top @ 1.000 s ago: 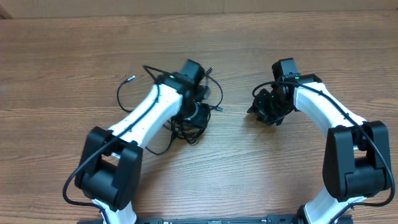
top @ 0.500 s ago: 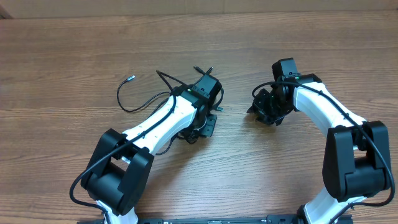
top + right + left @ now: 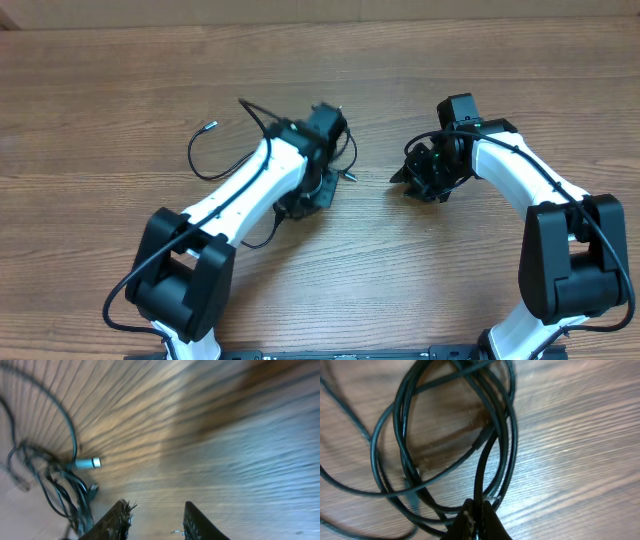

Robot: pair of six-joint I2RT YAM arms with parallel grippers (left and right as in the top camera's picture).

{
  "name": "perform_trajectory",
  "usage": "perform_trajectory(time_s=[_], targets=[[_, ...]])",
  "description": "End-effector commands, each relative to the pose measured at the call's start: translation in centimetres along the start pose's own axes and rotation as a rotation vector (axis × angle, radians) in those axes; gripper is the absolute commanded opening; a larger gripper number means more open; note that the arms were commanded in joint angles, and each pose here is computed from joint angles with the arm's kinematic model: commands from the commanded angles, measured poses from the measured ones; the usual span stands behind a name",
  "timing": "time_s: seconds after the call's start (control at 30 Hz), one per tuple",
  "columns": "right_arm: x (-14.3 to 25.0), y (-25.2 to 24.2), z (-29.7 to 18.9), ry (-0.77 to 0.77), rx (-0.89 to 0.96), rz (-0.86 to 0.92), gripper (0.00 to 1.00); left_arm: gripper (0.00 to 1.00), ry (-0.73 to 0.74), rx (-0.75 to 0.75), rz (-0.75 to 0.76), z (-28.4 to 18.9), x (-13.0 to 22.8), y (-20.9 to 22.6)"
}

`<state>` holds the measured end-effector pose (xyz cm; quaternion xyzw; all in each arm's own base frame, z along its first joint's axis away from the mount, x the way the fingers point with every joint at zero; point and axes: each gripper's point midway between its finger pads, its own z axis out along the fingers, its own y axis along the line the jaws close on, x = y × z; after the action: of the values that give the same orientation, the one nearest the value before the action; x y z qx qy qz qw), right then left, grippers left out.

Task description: Untangle cables

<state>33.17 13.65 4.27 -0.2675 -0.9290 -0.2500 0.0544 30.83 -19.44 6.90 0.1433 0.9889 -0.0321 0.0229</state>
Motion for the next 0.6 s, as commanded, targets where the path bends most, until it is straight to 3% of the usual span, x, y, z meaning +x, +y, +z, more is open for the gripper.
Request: perform_trajectory(time_s=[0.0, 0.3, 0.57], targets=[[2.1, 2.1, -0.5, 0.077, -0.097, -0.036, 0.34, 0.04, -0.095, 0.051, 0.073, -4.1, -2.6, -0.4], [5.6, 7.1, -0.1, 0.198, -0.275, -0.148, 0.38, 0.04, -0.169, 0.123, 0.105, -7.8, -4.6, -1.1], [4.8, 9.4, -0.3, 0.186, -0.336, -0.002, 0.37, 0.04, -0.171, 0.153, 0.199, -8.2, -4.5, -1.8]])
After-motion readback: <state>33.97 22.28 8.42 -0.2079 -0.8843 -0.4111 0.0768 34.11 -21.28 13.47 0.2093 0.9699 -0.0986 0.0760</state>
